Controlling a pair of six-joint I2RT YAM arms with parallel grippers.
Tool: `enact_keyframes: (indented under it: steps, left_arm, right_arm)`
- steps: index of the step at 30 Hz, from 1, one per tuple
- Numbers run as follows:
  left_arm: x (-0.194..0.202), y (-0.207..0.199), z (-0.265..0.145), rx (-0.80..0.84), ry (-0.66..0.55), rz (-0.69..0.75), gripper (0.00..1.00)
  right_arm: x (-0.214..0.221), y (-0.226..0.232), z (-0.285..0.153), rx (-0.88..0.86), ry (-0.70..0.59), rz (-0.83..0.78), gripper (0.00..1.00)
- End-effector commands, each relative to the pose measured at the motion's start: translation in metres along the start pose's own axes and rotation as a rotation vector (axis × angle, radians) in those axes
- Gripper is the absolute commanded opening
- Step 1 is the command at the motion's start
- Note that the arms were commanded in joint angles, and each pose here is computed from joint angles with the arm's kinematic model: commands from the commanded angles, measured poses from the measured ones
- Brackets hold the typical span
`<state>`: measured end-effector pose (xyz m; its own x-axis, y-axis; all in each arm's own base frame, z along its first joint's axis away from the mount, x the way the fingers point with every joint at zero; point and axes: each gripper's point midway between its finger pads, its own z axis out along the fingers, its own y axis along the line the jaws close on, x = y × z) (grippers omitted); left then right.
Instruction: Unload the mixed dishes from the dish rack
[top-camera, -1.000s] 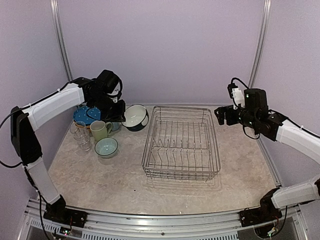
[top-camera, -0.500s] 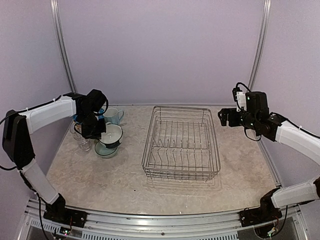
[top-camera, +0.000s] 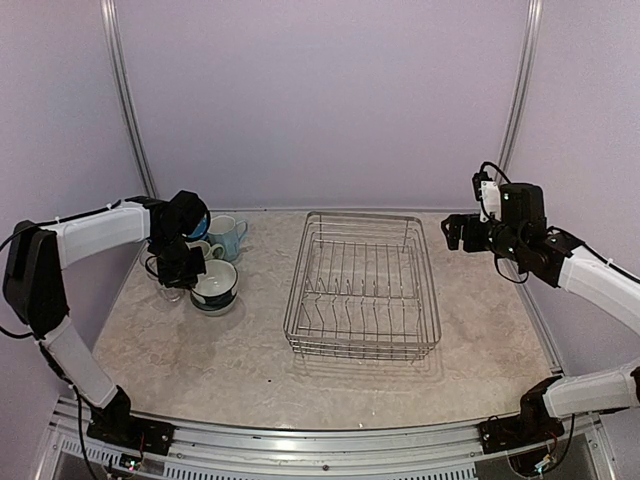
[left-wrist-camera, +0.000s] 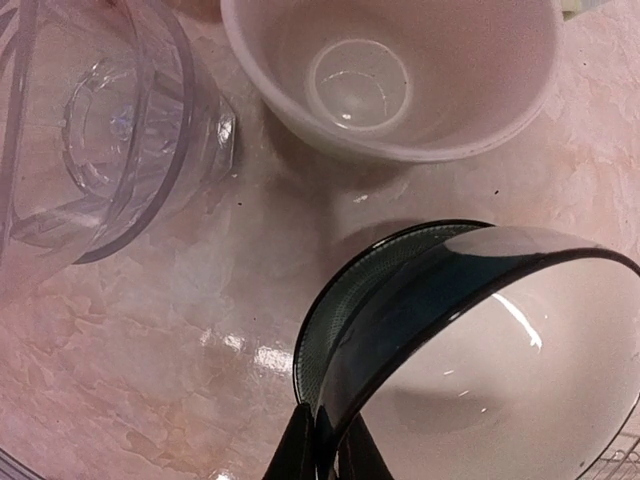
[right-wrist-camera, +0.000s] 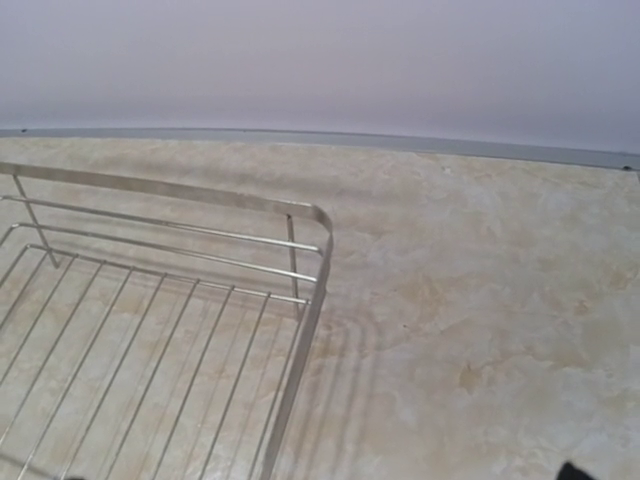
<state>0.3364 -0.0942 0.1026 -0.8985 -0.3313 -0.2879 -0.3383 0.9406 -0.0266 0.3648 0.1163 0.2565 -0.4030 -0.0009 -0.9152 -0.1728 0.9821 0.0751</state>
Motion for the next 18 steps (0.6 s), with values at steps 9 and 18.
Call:
enact_keyframes:
  steps: [9, 18]
  left_arm:
    - [-0.011, 0.004, -0.017, 0.017, -0.076, -0.035, 0.25]
    - [-0.03, 0.004, -0.081, 0.119, -0.217, -0.022, 0.62]
  right_arm:
    - [-0.006, -0.014, -0.015, 0.052, -0.044, -0.002, 1.0]
    - [-0.029, -0.028, -0.041, 0.121, -0.11, -0.014, 1.0]
